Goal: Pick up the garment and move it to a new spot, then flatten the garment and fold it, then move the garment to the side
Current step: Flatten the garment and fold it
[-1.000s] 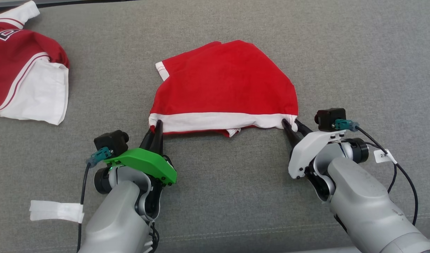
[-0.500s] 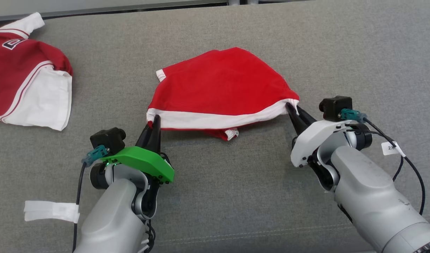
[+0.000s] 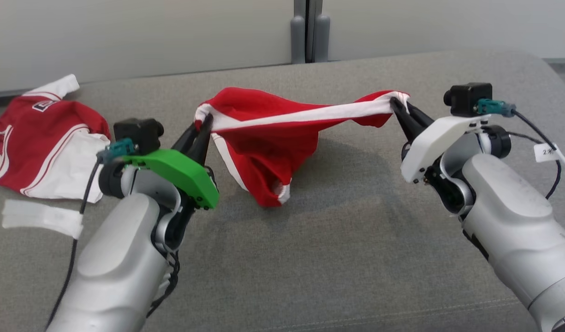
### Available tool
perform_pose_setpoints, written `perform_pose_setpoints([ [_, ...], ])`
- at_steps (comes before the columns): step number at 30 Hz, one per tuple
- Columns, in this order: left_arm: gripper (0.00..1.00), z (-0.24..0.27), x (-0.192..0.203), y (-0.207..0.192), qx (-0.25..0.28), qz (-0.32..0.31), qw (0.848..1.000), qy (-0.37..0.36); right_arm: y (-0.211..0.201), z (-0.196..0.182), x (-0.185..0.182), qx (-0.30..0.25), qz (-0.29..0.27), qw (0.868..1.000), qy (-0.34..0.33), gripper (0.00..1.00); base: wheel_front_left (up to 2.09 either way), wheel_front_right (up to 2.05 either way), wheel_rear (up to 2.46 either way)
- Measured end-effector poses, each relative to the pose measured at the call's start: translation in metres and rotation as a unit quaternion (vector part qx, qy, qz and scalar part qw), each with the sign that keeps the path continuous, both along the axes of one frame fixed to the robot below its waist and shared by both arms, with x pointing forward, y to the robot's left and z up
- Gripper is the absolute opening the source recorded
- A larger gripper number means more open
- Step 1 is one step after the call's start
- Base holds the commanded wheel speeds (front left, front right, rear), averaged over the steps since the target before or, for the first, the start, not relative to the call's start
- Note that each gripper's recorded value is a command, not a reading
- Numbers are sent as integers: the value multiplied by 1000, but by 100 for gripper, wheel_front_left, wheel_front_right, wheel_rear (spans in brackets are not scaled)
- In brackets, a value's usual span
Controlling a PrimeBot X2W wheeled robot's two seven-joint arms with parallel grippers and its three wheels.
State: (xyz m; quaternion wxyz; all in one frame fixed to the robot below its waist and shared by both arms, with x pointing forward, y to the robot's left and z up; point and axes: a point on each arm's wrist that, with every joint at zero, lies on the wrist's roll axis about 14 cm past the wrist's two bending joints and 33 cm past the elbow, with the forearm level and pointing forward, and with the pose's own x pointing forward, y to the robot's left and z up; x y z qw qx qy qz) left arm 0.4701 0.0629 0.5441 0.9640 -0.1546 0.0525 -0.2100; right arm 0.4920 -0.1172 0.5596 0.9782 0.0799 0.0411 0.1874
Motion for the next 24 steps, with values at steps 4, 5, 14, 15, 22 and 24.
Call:
perform_pose_setpoints([
  [4, 0, 59, -1, -6, 23, -24, 998, -55, -7, 52, -5, -3, 0, 999, -47, 0, 0, 0, 0],
  [5, 0, 74, -2, -9, 27, -30, 997, -68, -9, 65, -6, -5, -1, 998, -60, 0, 0, 0, 0],
  [14, 0, 153, -35, -23, 91, -80, 987, -106, -31, 174, -41, -11, -13, 988, -156, 0, 0, 0, 0],
  [15, 0, 157, -38, -24, 94, -84, 986, -105, -33, 182, -45, -12, -14, 987, -161, 0, 0, 0, 0],
  [22, 0, 168, -45, -26, 104, -90, 986, -93, -48, 210, -64, -25, -23, 983, -181, 0, 0, 0, 0],
  [24, 0, 164, -43, -27, 99, -91, 988, -79, -51, 210, -64, -26, -26, 984, -173, 0, 0, 0, 0],
])
